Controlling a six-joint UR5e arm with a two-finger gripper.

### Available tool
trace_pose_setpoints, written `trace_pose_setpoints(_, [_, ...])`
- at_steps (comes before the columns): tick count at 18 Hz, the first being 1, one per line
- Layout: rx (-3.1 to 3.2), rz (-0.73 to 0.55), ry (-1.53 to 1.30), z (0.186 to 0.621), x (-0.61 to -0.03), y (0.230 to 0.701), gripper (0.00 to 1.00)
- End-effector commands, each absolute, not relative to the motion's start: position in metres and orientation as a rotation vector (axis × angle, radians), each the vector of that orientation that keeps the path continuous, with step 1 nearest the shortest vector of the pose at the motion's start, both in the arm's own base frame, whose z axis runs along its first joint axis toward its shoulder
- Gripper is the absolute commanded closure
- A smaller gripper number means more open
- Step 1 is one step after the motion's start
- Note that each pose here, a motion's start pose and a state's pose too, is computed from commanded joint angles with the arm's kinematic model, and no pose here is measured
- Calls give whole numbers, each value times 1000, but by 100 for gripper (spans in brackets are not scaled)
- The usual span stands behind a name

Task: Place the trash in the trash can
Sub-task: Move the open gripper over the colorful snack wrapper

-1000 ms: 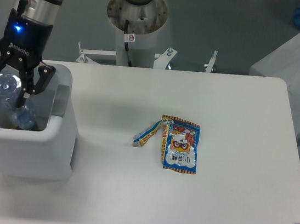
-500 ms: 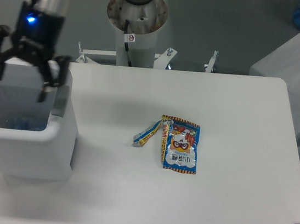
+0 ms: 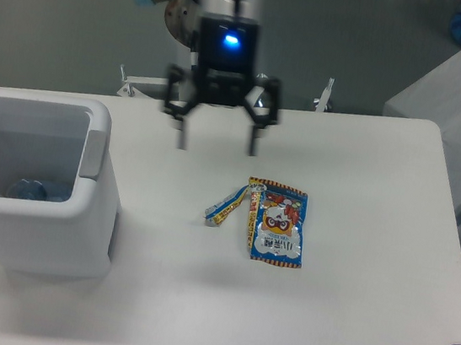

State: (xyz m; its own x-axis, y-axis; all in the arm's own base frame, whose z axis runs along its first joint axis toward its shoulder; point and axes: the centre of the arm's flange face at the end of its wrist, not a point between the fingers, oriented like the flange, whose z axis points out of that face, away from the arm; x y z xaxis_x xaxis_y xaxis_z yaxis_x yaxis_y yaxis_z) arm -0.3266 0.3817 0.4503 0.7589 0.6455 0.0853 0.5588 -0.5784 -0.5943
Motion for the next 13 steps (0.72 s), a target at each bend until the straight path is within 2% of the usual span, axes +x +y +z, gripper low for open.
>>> trace_pose_setpoints(2, [-2382, 173, -938, 423, -330, 375, 0])
trace_pose_setpoints(4, [-2443, 187, -902, 406, -334, 375, 0])
trace_pose_setpoints(8, [-2620, 180, -824, 345, -334, 371, 0])
trace_pose_setpoints(11, [-2756, 167, -745, 300, -338, 382, 0])
trace_pose_setpoints(13, [-2812, 171, -724, 284, -339, 390, 0])
